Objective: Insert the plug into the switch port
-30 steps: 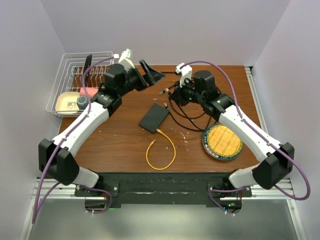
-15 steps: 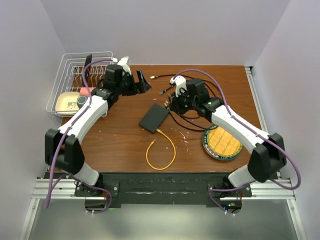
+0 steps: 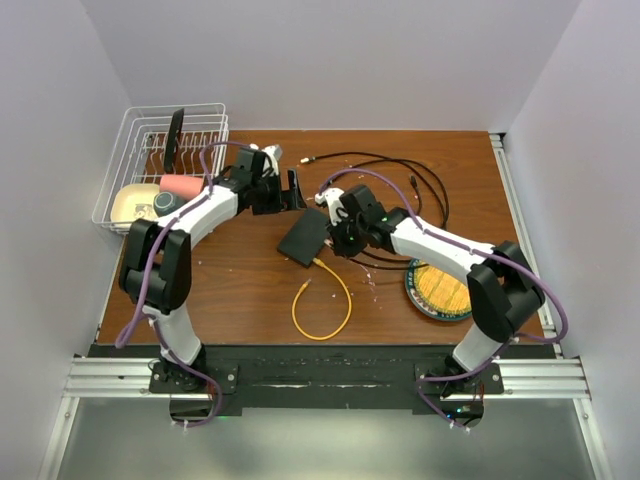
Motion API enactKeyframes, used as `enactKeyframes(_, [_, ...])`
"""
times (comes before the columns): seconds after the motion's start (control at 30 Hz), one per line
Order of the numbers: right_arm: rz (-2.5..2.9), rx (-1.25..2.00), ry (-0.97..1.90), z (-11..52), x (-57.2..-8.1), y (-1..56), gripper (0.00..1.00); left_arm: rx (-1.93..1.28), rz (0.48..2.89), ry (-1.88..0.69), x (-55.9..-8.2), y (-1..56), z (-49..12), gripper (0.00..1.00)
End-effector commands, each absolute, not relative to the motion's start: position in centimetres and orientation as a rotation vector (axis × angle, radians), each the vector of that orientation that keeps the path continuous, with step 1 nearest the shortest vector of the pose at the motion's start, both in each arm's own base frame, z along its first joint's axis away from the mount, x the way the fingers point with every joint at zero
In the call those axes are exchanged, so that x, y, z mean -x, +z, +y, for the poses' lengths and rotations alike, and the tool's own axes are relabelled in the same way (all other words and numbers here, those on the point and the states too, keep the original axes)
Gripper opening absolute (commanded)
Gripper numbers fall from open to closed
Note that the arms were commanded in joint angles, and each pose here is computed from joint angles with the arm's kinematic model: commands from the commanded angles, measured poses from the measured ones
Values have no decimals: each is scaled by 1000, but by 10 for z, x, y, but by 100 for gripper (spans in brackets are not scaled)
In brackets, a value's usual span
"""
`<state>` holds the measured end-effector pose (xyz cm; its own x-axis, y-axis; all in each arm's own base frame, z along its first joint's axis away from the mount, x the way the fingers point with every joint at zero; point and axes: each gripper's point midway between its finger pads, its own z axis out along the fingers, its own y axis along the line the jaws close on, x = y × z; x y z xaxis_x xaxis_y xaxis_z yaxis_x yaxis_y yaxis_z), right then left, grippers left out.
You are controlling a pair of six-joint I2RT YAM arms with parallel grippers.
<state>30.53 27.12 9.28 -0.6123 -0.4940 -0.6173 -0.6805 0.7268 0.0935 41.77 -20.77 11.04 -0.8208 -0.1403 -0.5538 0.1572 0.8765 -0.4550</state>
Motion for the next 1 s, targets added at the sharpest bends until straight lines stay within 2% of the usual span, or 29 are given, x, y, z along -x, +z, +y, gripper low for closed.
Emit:
enactKeyframes(0.0, [2358, 901, 380, 272, -304, 81, 0, -74, 2463, -730, -414, 94, -218, 97])
enactKeyframes(0.37, [2457, 865, 282, 271, -306, 40, 0, -50, 2517, -852, -399, 62, -230, 92])
enactKeyframes(0.97, [2454, 851, 299, 286, -318, 32, 0, -50, 2540, -910, -386, 49, -234, 88])
